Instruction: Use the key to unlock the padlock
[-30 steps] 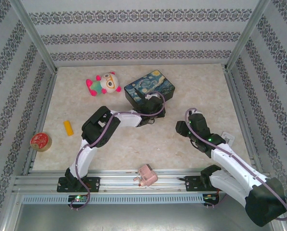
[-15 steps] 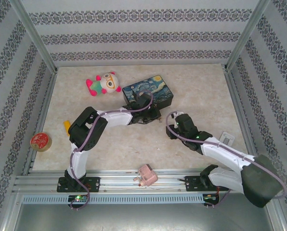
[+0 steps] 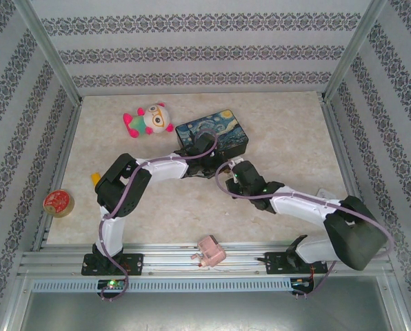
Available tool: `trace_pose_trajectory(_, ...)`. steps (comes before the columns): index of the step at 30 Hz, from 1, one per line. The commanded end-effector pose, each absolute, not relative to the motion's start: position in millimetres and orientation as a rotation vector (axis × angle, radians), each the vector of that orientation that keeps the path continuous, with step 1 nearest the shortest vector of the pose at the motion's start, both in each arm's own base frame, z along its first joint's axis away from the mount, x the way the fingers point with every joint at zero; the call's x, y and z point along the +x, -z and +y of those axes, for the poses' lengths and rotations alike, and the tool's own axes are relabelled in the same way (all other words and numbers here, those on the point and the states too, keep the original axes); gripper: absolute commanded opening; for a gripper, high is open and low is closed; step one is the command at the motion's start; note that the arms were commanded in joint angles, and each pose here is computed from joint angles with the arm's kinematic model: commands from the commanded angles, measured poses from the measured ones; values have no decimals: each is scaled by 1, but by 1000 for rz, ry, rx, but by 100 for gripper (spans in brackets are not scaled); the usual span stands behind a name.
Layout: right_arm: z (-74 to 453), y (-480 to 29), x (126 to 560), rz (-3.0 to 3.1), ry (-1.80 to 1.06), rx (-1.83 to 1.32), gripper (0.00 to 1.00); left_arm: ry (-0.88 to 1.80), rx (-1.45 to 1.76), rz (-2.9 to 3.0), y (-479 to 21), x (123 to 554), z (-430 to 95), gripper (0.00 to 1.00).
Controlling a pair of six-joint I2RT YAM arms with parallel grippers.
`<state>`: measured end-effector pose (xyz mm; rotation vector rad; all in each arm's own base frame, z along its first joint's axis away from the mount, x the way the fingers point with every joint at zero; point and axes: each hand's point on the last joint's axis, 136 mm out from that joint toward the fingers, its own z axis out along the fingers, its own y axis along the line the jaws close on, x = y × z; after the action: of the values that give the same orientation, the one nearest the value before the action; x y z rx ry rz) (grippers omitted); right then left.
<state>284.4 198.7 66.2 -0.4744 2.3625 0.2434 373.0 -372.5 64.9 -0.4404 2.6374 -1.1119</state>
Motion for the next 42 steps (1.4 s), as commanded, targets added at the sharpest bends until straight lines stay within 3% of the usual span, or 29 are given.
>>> trace_pose_trajectory(1,207,-78,301,2302,-201,-498,25,1172,-512,2710,-66,358,-370,2)
trace_pose_trajectory(17,213,-60,326,2307,-194,-490,20,1247,-506,2722,-67,353,-378,2)
trace_pose_trajectory(23,218,-59,334,2291,-305,-453,5,1257,-485,2744,-66,348,-378,2)
trace_pose_trajectory(25,217,-60,336,2301,-402,-403,0,1260,-472,2746,-67,348,-378,5)
trace_pose_trajectory(29,220,-71,337,2293,-662,-288,0,1263,-462,2750,-65,347,-379,20)
trace_pose_trajectory(33,209,-78,342,2289,-865,-122,0,1268,-459,2750,-64,346,-379,28)
trace_pose_trajectory(38,202,-85,349,2241,-1073,16,0,1273,-458,2742,-64,347,-379,30)
trace_pose_trajectory(42,204,-85,353,2225,-1135,67,0,1258,-461,2710,-67,352,-377,39)
